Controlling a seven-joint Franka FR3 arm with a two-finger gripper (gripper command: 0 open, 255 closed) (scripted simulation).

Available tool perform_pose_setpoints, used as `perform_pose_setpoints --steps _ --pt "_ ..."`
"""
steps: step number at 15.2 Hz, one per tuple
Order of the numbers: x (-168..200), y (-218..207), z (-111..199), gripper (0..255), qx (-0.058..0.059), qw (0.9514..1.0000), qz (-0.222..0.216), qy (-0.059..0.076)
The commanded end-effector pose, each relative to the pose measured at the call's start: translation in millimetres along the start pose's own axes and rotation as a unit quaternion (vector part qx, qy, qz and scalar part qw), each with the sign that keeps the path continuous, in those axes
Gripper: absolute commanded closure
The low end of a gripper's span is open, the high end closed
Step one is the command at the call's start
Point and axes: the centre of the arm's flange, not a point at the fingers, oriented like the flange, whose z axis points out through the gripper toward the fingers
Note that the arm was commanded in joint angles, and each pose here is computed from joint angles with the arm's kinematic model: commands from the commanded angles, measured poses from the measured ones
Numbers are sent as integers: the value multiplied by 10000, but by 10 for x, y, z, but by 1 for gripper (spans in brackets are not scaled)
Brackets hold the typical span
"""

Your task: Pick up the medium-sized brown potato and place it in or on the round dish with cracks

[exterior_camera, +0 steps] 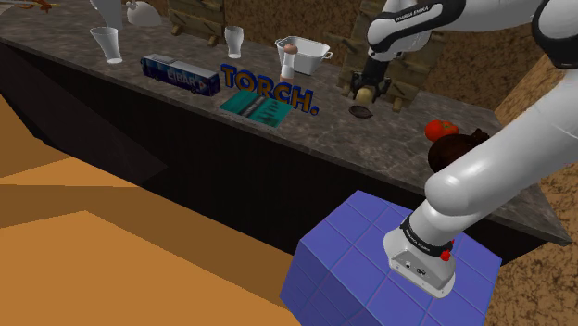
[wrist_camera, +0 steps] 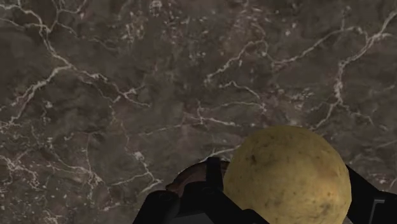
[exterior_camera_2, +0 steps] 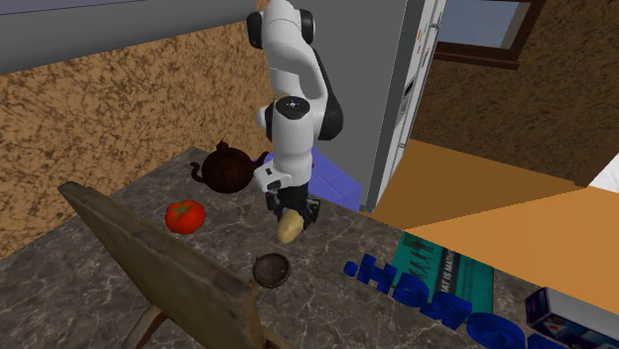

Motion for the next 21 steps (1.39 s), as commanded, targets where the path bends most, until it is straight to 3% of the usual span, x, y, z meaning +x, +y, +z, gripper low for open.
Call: perform_pose_setpoints --steps 1,5,18,21 --pt "230 123 8 255 -3 10000 -4 3" --pt "770 334 33 255 -3 10000 -4 3" --pt "745 312 735 255 -3 10000 -4 3" --pt "745 312 735 255 -3 10000 -4 3"
